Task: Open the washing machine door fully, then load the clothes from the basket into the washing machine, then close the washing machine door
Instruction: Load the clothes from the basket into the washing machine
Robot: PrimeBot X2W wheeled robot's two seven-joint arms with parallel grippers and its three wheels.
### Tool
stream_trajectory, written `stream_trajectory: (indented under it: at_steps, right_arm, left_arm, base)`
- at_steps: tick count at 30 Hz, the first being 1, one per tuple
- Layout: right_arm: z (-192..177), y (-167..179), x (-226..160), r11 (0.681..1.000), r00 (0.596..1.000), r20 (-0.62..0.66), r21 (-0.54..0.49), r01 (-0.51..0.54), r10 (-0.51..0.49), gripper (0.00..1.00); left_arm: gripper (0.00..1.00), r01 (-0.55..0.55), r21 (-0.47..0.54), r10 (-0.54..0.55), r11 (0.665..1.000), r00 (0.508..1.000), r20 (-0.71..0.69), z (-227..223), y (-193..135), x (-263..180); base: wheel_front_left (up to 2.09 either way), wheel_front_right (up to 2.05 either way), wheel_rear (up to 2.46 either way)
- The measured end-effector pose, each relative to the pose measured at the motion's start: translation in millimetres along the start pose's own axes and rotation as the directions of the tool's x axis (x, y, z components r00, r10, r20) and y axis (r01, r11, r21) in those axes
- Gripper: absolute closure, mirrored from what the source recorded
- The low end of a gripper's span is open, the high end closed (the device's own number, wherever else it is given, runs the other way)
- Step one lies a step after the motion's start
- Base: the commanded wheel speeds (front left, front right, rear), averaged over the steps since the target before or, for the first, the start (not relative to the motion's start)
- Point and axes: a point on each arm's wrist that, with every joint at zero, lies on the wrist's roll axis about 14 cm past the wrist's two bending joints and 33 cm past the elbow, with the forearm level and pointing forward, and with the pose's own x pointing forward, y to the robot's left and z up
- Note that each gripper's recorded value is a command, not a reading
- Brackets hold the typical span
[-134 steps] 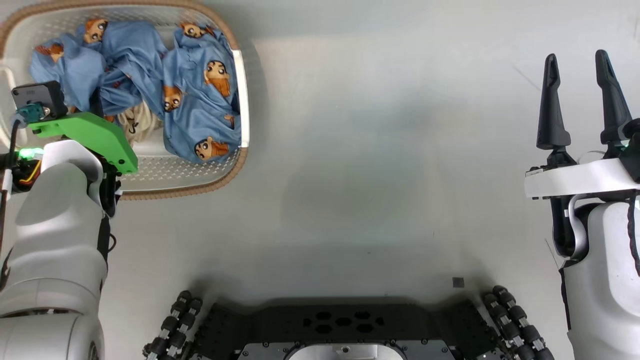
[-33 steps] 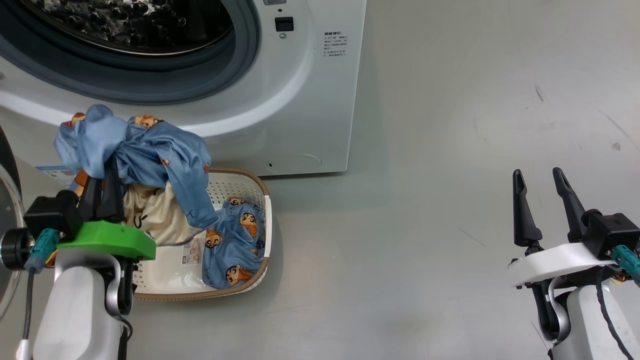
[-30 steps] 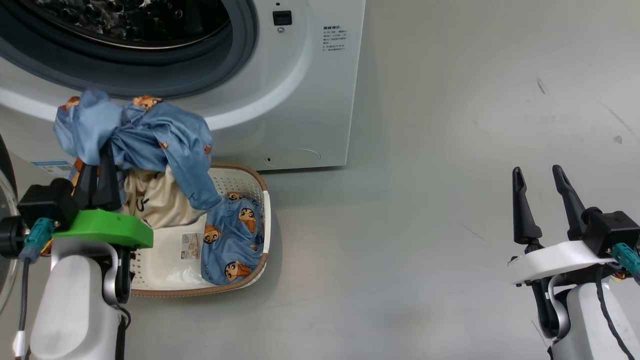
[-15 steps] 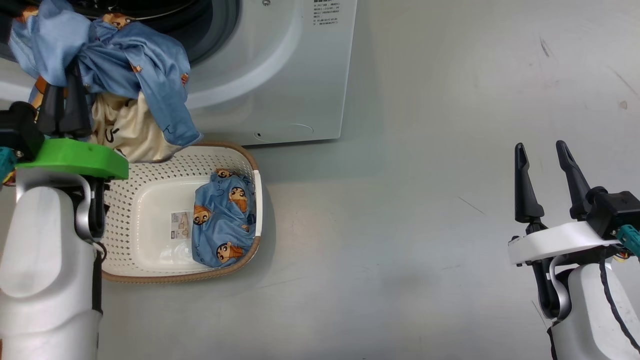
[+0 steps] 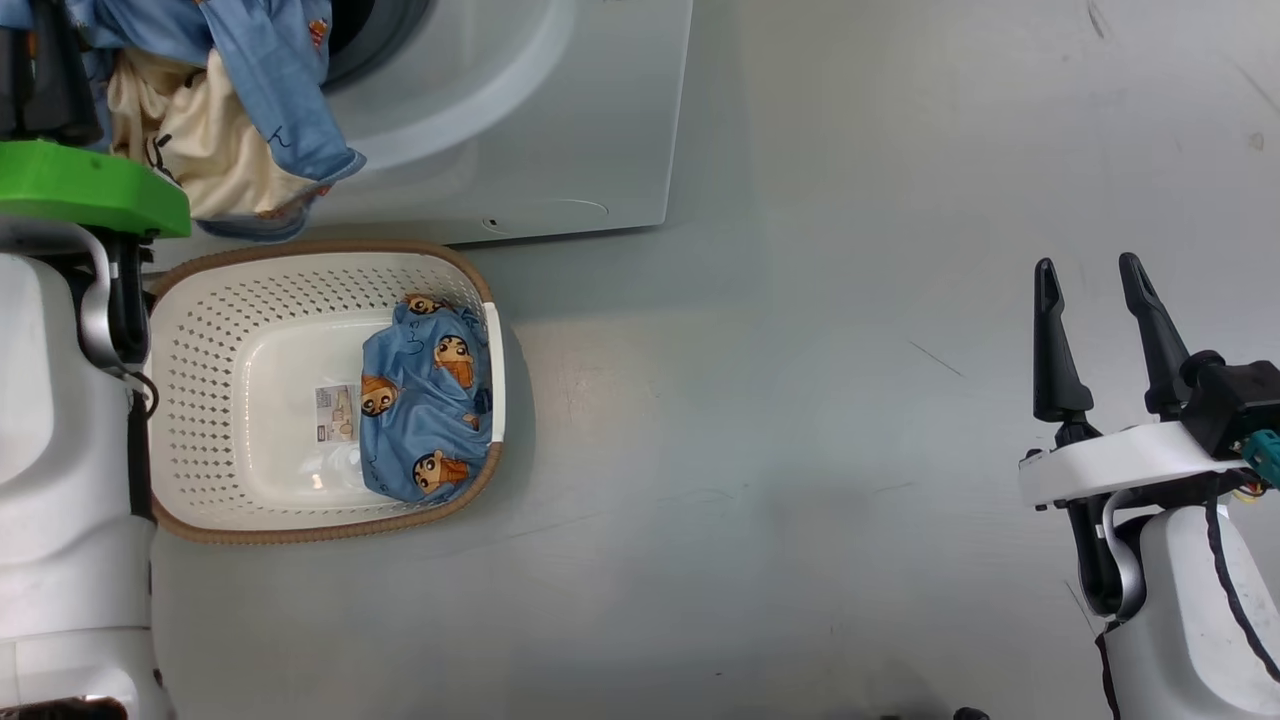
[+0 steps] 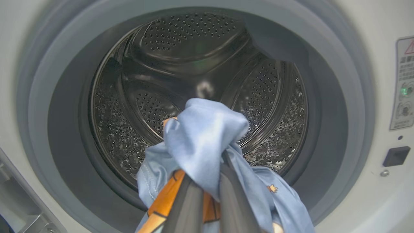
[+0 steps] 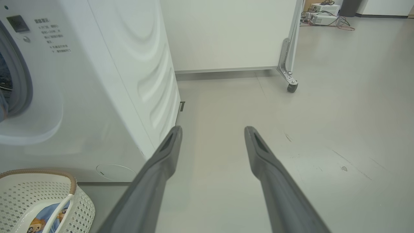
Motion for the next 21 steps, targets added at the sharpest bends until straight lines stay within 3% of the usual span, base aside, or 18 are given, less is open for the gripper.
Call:
stream_trajectory:
  at_steps: [21]
  right_arm:
    - [-38.0,-6.1,14.2,1.0,0.995,-0.097,0.003,0.012,-0.012,0.0]
  left_arm:
    - [1.0,0.044,0.024,-0.041,0.999,0.995,-0.095,-42.3,-2.6,62.8]
  base:
    - [0.0,0.0,0.0]
